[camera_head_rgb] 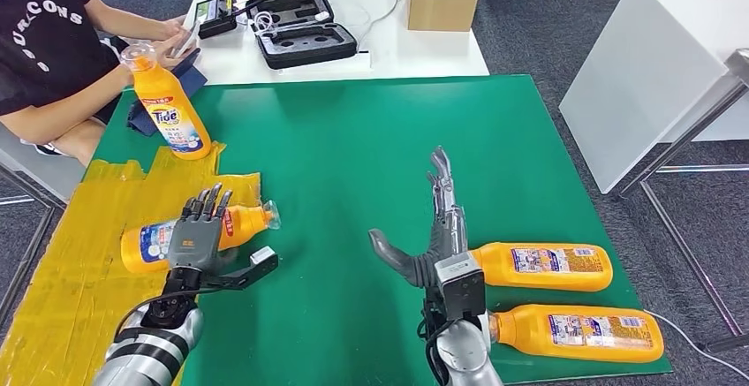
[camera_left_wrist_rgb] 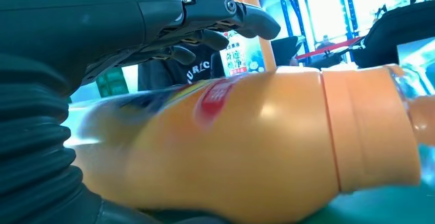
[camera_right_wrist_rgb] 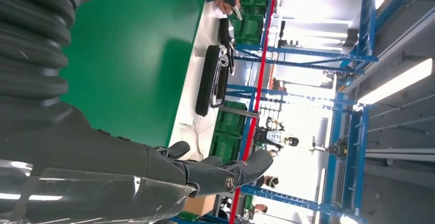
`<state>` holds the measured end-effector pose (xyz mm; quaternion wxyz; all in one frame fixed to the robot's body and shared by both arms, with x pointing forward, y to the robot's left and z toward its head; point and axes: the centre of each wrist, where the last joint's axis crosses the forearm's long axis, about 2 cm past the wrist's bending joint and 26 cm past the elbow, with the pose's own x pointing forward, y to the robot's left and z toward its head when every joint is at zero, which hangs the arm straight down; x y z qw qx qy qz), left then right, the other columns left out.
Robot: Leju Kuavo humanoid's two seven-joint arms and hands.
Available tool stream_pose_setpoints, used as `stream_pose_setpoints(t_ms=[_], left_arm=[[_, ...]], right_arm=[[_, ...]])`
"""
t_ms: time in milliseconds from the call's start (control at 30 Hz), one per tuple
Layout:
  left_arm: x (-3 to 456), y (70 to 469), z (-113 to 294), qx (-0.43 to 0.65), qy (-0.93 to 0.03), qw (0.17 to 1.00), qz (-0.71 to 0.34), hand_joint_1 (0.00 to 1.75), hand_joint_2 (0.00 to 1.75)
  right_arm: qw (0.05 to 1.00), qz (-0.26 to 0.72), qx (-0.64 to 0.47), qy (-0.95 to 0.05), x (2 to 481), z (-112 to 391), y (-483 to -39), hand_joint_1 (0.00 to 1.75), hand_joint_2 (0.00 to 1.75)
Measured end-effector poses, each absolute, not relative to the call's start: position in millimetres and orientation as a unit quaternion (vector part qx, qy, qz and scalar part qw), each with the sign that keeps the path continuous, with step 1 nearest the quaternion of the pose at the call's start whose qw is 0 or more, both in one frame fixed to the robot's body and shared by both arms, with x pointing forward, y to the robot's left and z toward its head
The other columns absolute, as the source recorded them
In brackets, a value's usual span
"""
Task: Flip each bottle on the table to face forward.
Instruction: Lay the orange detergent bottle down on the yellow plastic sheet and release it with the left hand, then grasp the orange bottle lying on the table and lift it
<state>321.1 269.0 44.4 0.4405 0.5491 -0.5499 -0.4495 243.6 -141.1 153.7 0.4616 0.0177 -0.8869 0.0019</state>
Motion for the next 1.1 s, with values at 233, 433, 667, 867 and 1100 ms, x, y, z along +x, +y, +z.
stream_pose_setpoints(t_ms=[233, 433, 667, 867, 1100], left_arm=[[306.3, 264.3, 50.5, 0.512, -0.616, 0.432, -0.414, 0.0, 1.75], [300.1, 260.6, 62.7, 0.503, -0.655, 0.427, -0.367, 0.0, 1.75], [290.3, 256.7, 67.8, 0.437, -0.721, 0.448, -0.297, 0.0, 1.75], [254.1, 236.2, 96.9, 0.254, -0.829, 0.472, -0.16, 0.0, 1.75], [221.2, 230.8, 126.7, 0.138, -0.887, 0.433, -0.082, 0.0, 1.75]], right_arm=[[0.456, 0.01, -0.002, -0.89, 242.7, 153.1, -140.5, 0.0, 1.75], [0.452, 0.02, -0.015, -0.892, 242.2, 152.2, -142.1, 0.0, 1.75], [0.45, 0.079, -0.066, -0.887, 241.5, 151.5, -145.0, 0.0, 1.75], [0.424, 0.227, -0.196, -0.854, 238.5, 149.2, -165.1, 0.0, 1.75], [0.411, 0.302, -0.268, -0.818, 241.5, 143.5, -225.9, 0.0, 1.75]])
